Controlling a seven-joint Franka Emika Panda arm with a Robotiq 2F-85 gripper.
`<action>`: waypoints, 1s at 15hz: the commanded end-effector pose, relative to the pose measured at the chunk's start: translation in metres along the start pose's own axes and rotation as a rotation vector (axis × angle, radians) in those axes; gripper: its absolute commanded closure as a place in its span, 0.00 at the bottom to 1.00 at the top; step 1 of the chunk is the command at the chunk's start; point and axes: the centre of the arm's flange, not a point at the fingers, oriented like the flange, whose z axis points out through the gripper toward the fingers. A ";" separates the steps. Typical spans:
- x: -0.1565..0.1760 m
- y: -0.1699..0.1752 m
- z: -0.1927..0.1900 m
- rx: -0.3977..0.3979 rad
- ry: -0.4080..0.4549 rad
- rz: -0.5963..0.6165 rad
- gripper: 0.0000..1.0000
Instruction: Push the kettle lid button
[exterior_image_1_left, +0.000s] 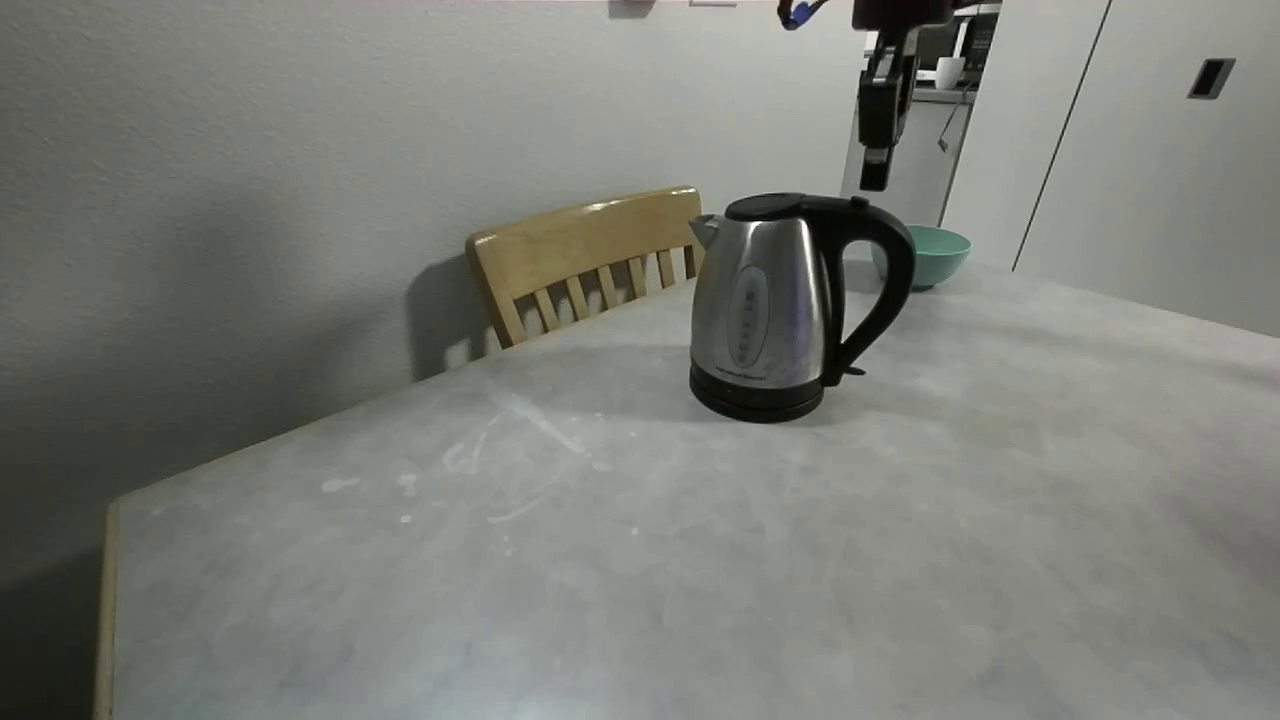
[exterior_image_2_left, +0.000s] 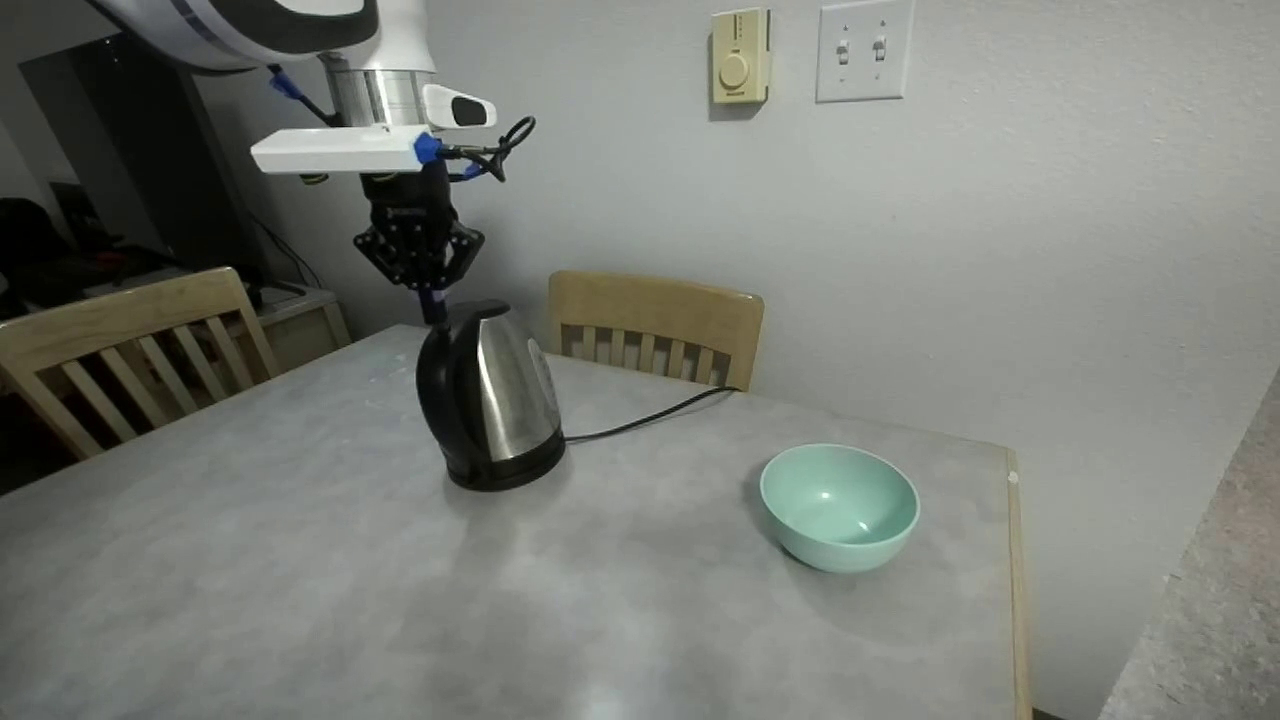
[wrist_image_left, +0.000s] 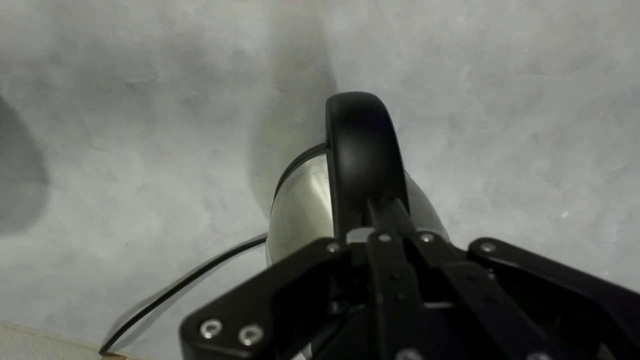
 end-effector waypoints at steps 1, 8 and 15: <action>0.005 0.008 0.025 0.025 -0.073 0.030 1.00; 0.009 0.005 0.030 0.052 -0.098 0.013 1.00; 0.000 -0.003 -0.003 -0.002 -0.017 0.005 1.00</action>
